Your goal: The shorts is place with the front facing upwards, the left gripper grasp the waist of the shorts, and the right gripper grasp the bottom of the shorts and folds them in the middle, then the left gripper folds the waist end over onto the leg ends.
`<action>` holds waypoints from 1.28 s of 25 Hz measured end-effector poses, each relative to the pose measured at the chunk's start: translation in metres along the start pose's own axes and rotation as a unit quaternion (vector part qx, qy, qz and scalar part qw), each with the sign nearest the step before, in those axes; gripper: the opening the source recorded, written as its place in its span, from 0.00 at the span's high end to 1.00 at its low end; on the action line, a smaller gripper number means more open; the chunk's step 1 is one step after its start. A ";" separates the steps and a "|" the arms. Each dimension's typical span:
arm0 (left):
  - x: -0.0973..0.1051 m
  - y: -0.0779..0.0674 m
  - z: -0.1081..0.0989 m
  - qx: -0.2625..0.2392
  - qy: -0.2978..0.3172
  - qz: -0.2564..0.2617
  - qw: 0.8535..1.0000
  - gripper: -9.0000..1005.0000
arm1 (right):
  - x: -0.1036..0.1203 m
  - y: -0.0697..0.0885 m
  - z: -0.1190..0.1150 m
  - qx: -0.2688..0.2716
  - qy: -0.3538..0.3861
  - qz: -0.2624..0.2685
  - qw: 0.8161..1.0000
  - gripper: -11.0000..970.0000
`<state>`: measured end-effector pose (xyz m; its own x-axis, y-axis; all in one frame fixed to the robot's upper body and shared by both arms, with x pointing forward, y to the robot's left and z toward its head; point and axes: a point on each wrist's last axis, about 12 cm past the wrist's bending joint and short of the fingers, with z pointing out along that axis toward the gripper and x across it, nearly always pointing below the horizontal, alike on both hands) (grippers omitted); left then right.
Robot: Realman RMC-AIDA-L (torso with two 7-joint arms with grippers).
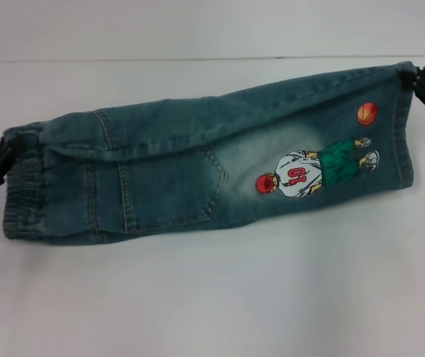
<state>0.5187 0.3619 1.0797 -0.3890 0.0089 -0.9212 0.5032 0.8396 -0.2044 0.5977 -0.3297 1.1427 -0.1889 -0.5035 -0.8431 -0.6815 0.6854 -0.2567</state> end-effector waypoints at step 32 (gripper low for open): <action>-0.006 0.012 0.060 -0.099 0.037 0.010 0.994 0.94 | -0.006 0.015 0.091 0.078 0.074 -0.024 0.994 0.98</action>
<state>0.5736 0.3390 1.0627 -0.4407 0.0601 -0.8956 0.3519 0.9295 -0.1108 0.6528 -0.2684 1.1012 -0.2674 -0.6018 -0.7525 -0.5762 0.7258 -0.3757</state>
